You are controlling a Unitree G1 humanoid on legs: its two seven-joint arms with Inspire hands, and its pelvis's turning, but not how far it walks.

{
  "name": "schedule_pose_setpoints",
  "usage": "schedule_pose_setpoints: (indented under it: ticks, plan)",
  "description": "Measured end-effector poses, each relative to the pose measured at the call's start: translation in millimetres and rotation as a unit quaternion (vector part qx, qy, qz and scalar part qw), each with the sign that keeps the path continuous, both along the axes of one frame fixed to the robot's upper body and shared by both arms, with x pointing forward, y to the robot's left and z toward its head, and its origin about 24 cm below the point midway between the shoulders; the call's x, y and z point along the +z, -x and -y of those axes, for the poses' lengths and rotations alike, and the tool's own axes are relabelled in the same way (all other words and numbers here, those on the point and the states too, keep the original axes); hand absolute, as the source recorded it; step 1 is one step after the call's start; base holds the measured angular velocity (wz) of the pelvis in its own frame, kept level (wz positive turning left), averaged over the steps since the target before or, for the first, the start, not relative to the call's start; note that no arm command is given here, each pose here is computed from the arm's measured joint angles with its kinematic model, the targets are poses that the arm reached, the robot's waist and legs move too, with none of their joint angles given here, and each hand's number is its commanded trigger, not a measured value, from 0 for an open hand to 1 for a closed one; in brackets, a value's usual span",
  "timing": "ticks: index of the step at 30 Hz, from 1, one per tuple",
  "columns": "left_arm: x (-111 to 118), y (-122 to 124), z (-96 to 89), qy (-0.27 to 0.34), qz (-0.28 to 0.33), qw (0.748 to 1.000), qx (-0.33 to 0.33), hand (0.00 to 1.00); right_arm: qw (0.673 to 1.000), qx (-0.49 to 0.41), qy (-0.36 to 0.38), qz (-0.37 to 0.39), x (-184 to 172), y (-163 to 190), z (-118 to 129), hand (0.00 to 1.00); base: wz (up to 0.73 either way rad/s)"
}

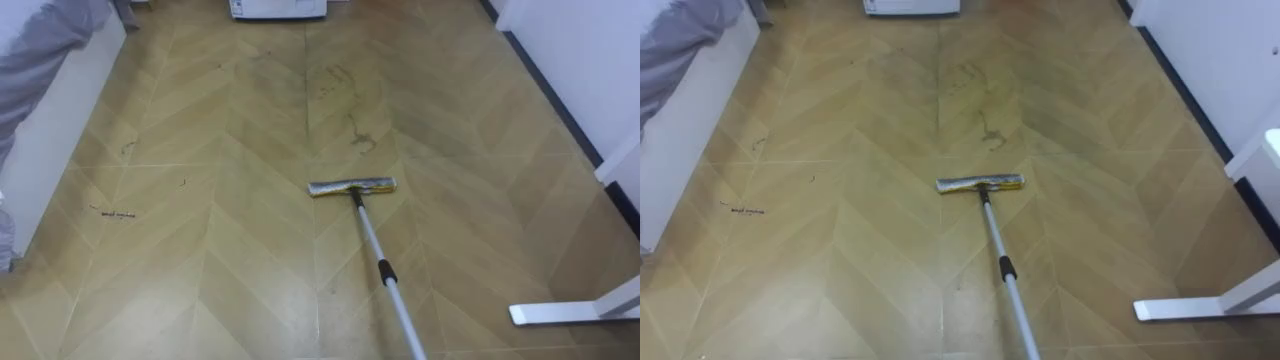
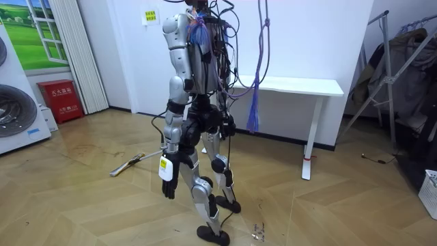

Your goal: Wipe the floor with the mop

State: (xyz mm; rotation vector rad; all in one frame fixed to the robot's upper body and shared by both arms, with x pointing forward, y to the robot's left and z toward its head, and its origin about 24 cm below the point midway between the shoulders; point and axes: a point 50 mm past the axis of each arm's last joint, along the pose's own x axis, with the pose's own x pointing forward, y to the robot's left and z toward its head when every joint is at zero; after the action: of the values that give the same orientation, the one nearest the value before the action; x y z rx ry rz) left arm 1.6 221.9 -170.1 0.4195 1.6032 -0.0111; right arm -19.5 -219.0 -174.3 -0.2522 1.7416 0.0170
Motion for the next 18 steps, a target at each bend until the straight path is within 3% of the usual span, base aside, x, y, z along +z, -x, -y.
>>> schedule_pose_setpoints:
  ticks: [18]
  plan:
    - [-0.7, -2.8, 2.5, 0.020, -0.005, 1.000, -0.005, 0.00, 1.000, 0.002, -0.004, 0.009, -0.1, -8.3, 1.0, 1.00, 0.00]
